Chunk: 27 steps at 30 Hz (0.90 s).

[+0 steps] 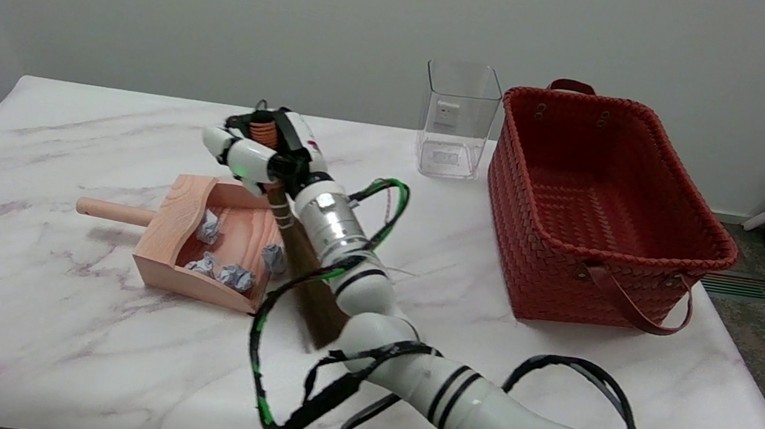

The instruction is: Sweep the paper ball into the dustpan.

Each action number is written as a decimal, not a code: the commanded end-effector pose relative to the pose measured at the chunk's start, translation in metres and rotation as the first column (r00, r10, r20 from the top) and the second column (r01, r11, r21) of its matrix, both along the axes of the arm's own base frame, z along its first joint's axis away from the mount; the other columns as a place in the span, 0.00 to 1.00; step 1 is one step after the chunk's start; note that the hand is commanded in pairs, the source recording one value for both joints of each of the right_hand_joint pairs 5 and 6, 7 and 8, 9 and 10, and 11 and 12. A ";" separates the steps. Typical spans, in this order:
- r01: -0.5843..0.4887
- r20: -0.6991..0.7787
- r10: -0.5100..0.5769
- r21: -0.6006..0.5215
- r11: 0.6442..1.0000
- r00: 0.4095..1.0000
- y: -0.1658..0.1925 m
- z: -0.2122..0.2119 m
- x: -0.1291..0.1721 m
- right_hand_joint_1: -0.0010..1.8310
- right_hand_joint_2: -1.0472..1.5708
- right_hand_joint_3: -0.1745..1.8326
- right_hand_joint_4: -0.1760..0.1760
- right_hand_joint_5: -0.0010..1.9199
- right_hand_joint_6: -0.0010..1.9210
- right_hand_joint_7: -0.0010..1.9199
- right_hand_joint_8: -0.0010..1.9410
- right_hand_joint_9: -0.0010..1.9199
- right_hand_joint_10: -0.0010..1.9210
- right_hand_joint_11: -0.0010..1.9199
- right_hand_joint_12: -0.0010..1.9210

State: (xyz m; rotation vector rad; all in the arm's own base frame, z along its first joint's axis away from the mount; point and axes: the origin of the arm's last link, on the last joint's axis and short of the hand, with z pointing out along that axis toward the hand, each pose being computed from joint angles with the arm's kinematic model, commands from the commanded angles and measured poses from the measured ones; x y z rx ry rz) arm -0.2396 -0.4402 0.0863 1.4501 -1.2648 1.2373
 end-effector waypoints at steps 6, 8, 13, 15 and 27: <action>-0.005 0.305 -0.040 0.146 0.989 0.951 -0.018 -0.107 0.076 0.62 1.00 0.38 0.50 1.00 1.00 1.00 0.99 0.98 0.98 0.93 0.93; -0.021 0.316 -0.028 0.150 0.988 0.948 -0.019 -0.111 0.085 0.62 1.00 0.40 0.50 1.00 1.00 1.00 0.99 0.98 0.98 0.93 0.93; -0.071 0.317 0.017 0.158 0.985 0.948 -0.026 -0.112 0.110 0.61 1.00 0.39 0.50 1.00 1.00 1.00 0.99 0.98 0.97 0.92 0.92; -0.080 0.319 0.027 0.153 0.985 0.947 -0.027 -0.109 0.113 0.61 1.00 0.39 0.50 1.00 1.00 1.00 0.99 0.98 0.97 0.92 0.92; -0.139 0.270 0.129 0.016 0.990 0.954 -0.029 -0.053 0.101 0.62 1.00 0.39 0.50 1.00 1.00 1.00 0.99 0.99 0.99 0.94 0.94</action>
